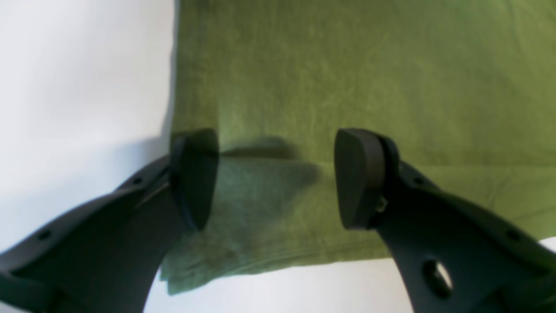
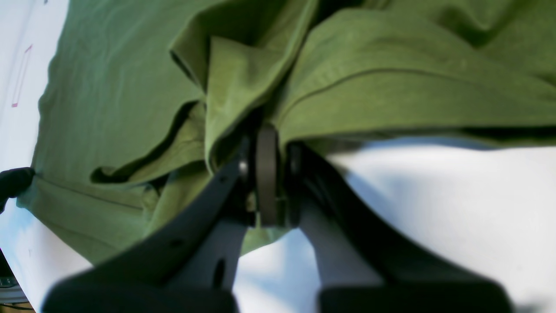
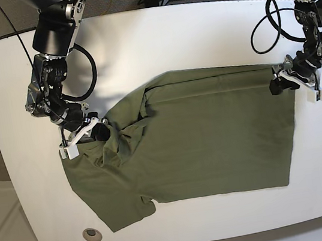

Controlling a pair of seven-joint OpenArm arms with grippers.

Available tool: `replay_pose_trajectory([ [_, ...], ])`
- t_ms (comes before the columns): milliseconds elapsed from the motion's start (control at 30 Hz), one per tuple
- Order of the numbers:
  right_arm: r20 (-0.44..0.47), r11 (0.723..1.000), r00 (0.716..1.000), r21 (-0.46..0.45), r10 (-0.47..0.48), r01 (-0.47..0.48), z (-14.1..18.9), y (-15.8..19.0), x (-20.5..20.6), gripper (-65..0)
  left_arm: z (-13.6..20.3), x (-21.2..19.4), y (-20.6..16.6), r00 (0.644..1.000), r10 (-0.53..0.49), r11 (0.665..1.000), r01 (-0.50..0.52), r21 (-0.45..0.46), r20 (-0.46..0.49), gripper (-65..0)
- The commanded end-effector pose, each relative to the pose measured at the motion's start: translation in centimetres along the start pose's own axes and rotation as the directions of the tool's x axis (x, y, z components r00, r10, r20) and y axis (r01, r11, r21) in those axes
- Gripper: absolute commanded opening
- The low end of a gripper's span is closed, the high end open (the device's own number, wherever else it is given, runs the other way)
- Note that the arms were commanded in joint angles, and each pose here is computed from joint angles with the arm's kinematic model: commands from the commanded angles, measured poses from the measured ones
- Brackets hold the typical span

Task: Fold the T-shirt properly
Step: 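Slide the left gripper along the shirt edge toward the right gripper, then pull the folded fabric outward with the right gripper, away from the shirt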

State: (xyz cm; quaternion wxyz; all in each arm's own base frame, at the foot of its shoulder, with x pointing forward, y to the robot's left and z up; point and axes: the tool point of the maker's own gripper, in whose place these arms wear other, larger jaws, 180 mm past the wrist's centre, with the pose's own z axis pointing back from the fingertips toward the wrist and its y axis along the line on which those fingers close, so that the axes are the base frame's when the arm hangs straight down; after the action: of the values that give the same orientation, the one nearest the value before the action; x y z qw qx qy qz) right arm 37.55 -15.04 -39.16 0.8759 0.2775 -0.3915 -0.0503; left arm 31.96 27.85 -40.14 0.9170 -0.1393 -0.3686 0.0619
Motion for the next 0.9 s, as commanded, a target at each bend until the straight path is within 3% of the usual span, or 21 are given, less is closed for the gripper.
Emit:
replay_pose_trajectory([
  [0,0.087,0.999,0.996,0.024,0.025,-0.027,0.2,0.8,3.5,-64.4,0.7,2.3,0.2,0.998,-0.011,1.000,0.011,-0.002,0.067,-24.3],
  [367,0.107,0.998,0.994,0.056,0.025,-0.031,-0.3,1.8,5.3,-65.0,1.2,1.9,-0.2,0.998,-0.020,1.000,0.020,-0.007,0.057,-23.9],
  [867,0.124,0.992,0.989,0.106,-0.082,0.069,-2.1,1.5,6.3,-65.0,0.9,2.1,-0.6,0.998,-0.038,0.999,0.039,-0.014,0.049,-22.9],
])
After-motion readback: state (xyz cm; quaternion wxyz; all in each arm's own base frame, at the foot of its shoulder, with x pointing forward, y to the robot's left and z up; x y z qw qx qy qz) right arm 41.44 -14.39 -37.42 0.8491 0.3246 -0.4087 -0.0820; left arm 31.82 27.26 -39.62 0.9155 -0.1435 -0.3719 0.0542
